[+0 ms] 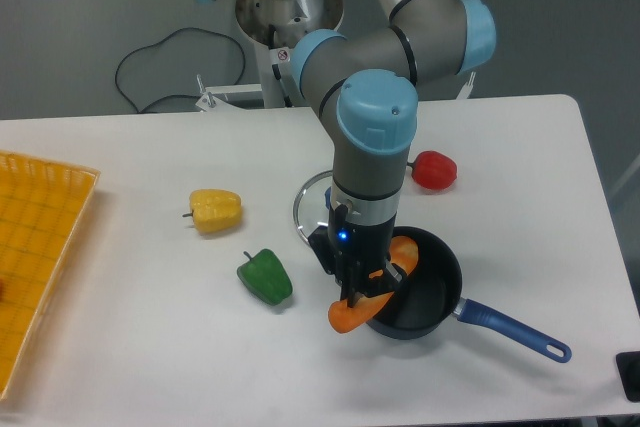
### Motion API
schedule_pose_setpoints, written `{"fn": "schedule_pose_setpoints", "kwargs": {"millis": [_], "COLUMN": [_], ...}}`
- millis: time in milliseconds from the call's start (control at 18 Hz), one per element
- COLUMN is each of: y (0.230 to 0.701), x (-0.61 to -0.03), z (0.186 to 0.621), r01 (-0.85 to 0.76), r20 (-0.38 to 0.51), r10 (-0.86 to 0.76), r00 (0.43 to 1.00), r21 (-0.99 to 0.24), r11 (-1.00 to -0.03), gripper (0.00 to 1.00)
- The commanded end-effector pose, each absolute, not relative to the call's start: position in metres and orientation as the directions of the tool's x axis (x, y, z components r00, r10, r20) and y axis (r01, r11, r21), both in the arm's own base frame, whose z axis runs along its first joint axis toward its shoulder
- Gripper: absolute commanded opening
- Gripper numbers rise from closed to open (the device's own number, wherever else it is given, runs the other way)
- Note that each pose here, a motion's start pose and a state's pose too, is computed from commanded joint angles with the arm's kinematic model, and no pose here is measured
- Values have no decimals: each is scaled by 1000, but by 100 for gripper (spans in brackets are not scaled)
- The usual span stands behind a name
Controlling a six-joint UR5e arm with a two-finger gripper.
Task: Place the long bread in the pot
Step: 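Open the gripper to release the bread into the saucepan, then raise the open gripper up away from the bread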
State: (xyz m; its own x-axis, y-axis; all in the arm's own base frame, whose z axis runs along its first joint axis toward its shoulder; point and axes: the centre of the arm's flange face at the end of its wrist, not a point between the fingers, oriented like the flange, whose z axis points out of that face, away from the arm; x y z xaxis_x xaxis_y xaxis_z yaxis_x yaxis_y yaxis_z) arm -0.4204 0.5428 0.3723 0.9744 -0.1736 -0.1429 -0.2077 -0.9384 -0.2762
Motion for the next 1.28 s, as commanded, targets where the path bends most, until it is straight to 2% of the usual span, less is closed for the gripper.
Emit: {"fn": "schedule_pose_setpoints", "kwargs": {"millis": [56, 111, 167, 222, 278, 1056, 1278], "y": [543, 543, 543, 544, 544, 541, 528], "x": [-420, -421, -421, -422, -422, -421, -412], "z": [372, 373, 372, 374, 373, 373, 380], "r01": [-208, -210, -210, -210, -211, -206, -206], "r20": [-144, -146, -147, -150, -149, -148, -183], "r10": [-173, -175, -175, -174, -176, -171, -170], "r00": [974, 974, 974, 973, 973, 974, 968], "r21": [-277, -277, -276, -276, -275, -271, -201], "r11": [-938, -938, -938, -938, -938, -940, -958], "gripper": [13, 33, 43, 65, 100, 100, 100]}}
